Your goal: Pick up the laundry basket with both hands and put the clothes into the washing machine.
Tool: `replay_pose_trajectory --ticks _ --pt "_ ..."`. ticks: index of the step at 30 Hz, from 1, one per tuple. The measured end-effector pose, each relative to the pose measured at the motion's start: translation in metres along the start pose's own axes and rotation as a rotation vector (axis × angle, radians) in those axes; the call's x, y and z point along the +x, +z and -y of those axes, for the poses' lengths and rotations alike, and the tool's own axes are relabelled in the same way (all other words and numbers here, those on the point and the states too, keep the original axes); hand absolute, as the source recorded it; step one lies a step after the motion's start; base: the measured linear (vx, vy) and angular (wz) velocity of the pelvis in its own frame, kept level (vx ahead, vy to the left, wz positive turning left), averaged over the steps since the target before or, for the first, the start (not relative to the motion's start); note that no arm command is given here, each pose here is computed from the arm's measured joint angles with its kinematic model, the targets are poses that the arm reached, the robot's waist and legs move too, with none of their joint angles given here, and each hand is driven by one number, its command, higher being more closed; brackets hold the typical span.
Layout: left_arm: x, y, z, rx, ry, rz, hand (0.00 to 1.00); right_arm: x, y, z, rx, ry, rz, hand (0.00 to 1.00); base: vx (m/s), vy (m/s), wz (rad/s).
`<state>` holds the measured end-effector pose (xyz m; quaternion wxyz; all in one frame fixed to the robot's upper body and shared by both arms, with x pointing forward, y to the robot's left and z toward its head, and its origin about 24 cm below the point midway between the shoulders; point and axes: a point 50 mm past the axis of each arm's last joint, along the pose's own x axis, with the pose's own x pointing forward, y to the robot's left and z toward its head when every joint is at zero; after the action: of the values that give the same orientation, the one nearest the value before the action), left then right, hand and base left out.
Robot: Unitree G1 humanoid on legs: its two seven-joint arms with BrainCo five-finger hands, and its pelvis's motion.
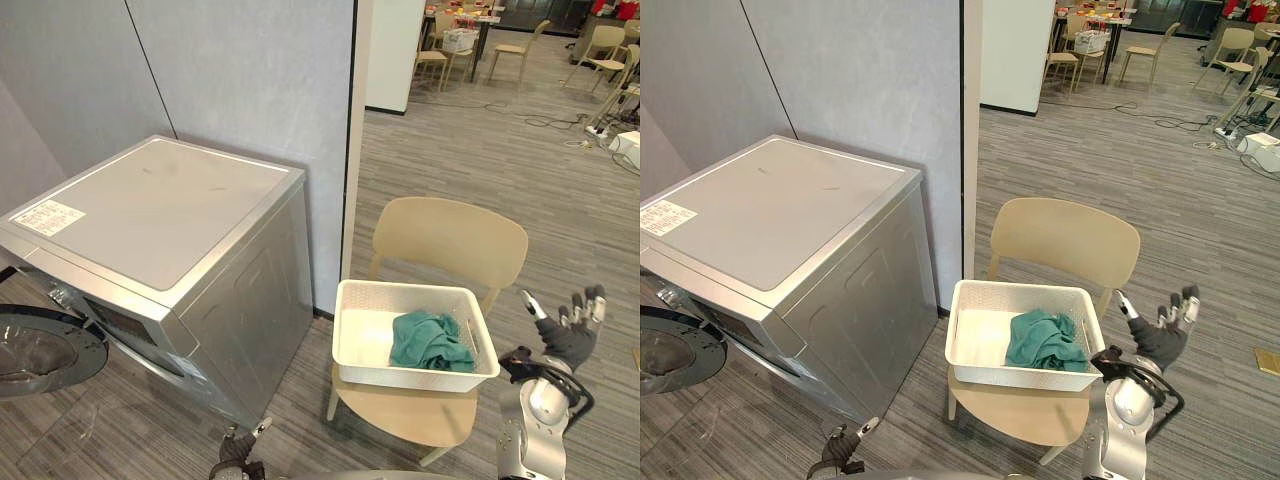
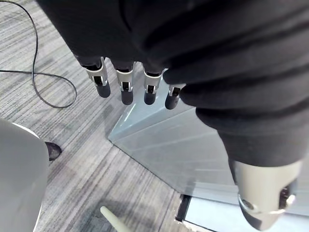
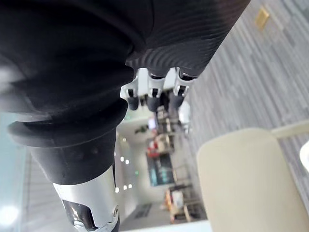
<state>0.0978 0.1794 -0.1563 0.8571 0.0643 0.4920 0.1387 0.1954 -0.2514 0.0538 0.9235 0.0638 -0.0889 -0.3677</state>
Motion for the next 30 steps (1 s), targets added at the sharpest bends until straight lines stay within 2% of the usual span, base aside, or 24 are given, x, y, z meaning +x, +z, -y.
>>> replay_pose_trajectory --ticks 2,6,9,11,16,23,30 --pt "0.000 0.001 0.001 0.018 -0.009 0.011 0.00 0.005 -0.005 -0.010 -0.053 0.075 -0.006 0.00 -0.01 0.040 -0.14" --pt "0.000 0.010 0.010 0.144 -0.092 0.070 0.00 0.033 -0.034 -0.033 -0.321 0.320 -0.074 0.00 -0.03 0.025 -0.08" --pt "0.003 0.024 0.013 0.209 -0.121 0.124 0.00 0.055 -0.040 -0.057 -0.445 0.470 -0.087 0.00 -0.01 0.017 0.05" --pt "0.005 0.035 0.016 0.225 -0.141 0.162 0.00 0.070 -0.040 -0.073 -0.554 0.590 -0.086 0.00 -0.08 -0.005 0.08" --pt "0.007 0.051 0.020 0.253 -0.156 0.219 0.00 0.081 -0.040 -0.098 -0.747 0.763 -0.070 0.00 -0.06 -0.002 0.01" --pt "0.007 0.072 0.024 0.267 -0.164 0.293 0.00 0.092 -0.035 -0.117 -0.832 0.795 -0.052 0.00 -0.05 0.009 -0.06" --pt "-0.001 0.095 0.044 0.280 -0.219 0.397 0.00 0.113 -0.031 -0.106 -0.905 0.684 -0.094 0.00 0.00 0.000 0.00"
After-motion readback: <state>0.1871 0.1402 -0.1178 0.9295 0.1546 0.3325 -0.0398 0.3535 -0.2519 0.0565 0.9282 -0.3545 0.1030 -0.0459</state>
